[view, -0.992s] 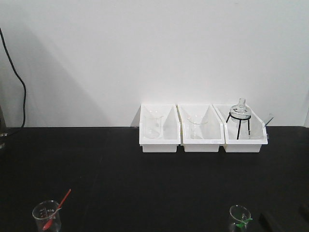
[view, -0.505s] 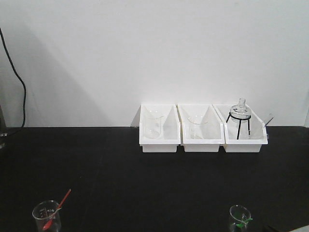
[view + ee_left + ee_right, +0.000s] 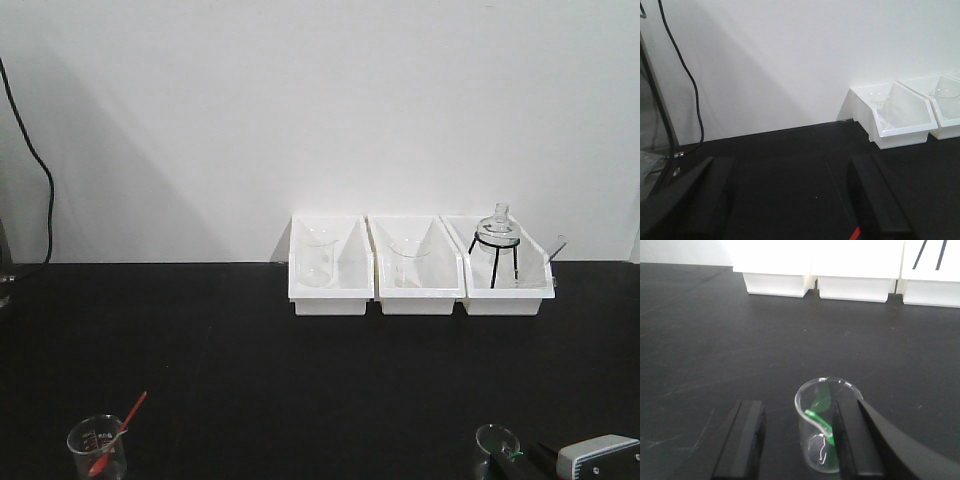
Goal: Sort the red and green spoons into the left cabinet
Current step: 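Grasp the green spoon in the beaker with the right gripper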
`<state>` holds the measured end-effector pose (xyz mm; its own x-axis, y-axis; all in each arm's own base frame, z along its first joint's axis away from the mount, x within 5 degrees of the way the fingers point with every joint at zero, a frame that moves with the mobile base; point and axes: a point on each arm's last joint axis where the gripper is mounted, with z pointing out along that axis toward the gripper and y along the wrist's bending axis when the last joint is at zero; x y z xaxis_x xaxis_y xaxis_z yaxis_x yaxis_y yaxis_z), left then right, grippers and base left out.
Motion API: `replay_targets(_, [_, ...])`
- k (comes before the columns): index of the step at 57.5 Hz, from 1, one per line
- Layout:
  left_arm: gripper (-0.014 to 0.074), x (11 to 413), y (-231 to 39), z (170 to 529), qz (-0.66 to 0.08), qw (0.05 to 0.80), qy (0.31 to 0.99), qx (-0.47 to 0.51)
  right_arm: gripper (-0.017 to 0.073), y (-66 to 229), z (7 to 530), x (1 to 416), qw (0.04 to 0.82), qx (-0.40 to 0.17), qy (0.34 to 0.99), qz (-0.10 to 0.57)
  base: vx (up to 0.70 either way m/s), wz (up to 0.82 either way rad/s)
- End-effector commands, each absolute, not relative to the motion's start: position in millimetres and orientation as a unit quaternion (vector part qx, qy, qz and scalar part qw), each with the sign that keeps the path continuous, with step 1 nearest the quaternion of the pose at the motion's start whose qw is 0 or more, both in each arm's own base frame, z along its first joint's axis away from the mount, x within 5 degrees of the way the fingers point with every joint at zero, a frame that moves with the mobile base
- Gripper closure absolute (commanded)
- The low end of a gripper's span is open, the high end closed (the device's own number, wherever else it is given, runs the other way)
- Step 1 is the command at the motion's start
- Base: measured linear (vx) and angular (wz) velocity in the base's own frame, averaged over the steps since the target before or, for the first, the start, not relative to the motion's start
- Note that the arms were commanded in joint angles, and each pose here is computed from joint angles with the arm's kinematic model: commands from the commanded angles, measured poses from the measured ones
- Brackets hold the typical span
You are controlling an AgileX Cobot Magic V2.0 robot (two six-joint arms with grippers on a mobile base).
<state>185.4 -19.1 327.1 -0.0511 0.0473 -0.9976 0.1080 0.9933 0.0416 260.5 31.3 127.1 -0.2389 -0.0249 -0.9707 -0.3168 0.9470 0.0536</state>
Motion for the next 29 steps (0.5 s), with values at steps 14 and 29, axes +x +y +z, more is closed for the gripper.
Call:
replay_targets(14, [0.0008, 185, -19, 347, -0.029, 0.726, 0.685, 0.047, 0.0183, 32, 155, 277, 0.704, -0.110, 0.689, 0.132, 0.00, 0.00])
replay_targets(29, [0.0008, 185, -19, 347, -0.029, 0.725, 0.686, 0.047, 0.0183, 33, 147, 281, 0.695, -0.111, 0.697, 0.137, 0.00, 0.00])
